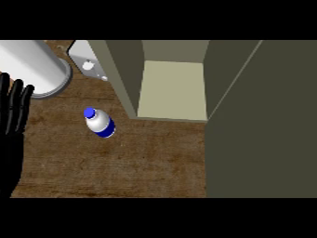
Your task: Pick up the bottled water, place it into the cabinet and close the cabinet
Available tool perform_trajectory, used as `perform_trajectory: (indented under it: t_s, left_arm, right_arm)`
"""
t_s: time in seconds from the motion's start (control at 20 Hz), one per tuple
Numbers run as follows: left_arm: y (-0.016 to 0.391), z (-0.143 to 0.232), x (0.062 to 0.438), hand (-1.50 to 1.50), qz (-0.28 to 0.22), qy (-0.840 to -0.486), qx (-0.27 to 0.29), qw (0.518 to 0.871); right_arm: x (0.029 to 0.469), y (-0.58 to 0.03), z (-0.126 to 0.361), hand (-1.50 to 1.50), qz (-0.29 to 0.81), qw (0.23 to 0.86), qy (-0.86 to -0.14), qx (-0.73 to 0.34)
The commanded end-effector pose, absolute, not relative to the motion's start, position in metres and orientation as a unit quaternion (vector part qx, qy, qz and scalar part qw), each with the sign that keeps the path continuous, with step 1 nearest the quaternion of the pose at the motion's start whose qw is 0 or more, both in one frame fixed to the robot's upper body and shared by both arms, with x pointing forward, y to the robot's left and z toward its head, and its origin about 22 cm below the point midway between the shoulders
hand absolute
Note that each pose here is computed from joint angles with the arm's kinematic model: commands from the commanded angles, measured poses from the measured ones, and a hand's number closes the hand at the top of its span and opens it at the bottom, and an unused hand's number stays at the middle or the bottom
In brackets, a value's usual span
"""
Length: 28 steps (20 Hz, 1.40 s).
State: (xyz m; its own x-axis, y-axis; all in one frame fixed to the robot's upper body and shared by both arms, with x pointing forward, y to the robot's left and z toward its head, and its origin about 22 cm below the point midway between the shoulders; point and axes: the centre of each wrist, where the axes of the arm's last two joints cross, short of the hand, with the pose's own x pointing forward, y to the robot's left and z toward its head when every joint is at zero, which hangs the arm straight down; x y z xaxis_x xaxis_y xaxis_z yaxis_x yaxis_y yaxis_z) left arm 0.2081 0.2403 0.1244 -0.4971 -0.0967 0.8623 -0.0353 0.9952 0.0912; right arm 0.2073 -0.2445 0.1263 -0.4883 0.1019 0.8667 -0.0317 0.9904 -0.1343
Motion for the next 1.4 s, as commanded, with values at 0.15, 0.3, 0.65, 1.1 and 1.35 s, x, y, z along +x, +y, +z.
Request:
perform_trajectory:
  t_s: [0.15,0.3,0.65,1.1,1.35]
  left_arm:
    - [0.217,0.131,0.210,-1.50,-0.119,-0.867,-0.097,0.475]
    - [0.210,0.079,0.211,-1.50,-0.054,-0.763,-0.184,0.617]
    - [0.241,0.079,0.210,-1.50,-0.033,-0.708,-0.238,0.665]
    - [0.293,0.078,0.188,-1.50,-0.047,-0.713,-0.228,0.662]
    - [0.297,0.087,0.204,-1.50,-0.038,-0.709,-0.220,0.669]
  right_arm:
    - [0.190,-0.240,0.128,-1.50,0.090,0.493,-0.866,-0.002]
    - [0.191,-0.221,0.101,-1.50,0.003,0.571,-0.814,0.107]
    - [0.155,-0.237,0.118,-1.50,-0.017,0.617,-0.774,0.143]
    - [0.116,-0.237,0.091,-1.50,-0.030,0.614,-0.773,0.157]
    - [0.143,-0.240,0.090,-1.50,-0.022,0.610,-0.776,0.156]
